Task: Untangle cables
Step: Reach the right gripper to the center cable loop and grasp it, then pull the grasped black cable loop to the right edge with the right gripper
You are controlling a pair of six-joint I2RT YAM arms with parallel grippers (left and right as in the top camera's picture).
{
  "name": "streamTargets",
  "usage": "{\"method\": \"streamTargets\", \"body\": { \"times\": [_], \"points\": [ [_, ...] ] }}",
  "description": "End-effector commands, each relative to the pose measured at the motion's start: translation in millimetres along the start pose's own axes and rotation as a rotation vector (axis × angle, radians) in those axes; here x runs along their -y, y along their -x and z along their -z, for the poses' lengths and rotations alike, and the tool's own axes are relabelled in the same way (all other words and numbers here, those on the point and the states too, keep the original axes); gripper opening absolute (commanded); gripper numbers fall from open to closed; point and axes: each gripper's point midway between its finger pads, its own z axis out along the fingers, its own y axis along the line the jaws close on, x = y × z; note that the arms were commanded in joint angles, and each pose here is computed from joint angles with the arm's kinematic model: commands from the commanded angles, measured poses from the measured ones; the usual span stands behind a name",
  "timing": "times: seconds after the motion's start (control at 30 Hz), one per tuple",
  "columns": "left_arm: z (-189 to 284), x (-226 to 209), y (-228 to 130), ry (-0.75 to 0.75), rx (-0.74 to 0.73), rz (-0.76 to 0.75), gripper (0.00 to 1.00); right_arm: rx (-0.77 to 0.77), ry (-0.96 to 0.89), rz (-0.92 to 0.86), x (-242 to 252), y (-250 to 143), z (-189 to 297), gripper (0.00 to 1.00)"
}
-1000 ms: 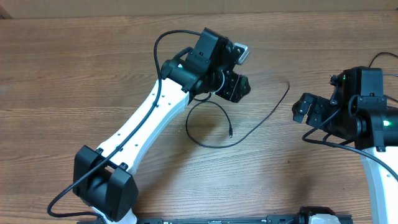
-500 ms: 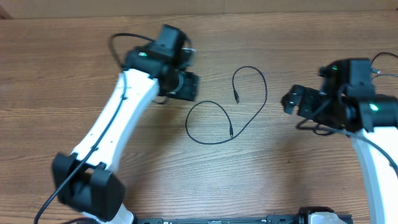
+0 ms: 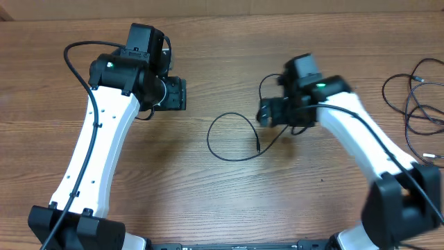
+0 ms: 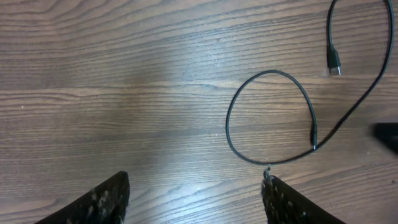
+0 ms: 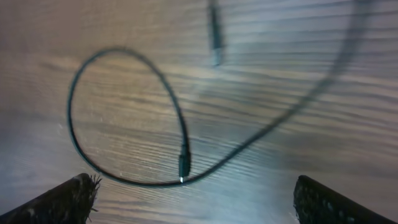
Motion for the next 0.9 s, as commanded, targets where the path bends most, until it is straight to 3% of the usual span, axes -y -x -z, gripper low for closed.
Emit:
{"method": "streamTargets", "body": {
  "times": [0.0, 0.17, 0.7, 0.87],
  "points": [
    [9, -1, 3, 0.007, 0.027, 0.008, 0.68, -0.074, -0.063, 0.164, -4, -15, -30, 1.00],
    [9, -1, 2, 0.008, 0.022, 0.008, 0.68, -0.129, -0.189, 0.224, 1, -27, -55, 1.00],
    [9, -3, 1, 0.015, 0.017, 0.008, 0.69, -0.185, -0.192, 0.299, -17, -53, -93, 0.75],
    [9, -3, 0, 0.016, 0.015, 0.009, 0.70, -0.161, -0.236, 0.242, -9, -52, -96, 0.70]
  ]
}}
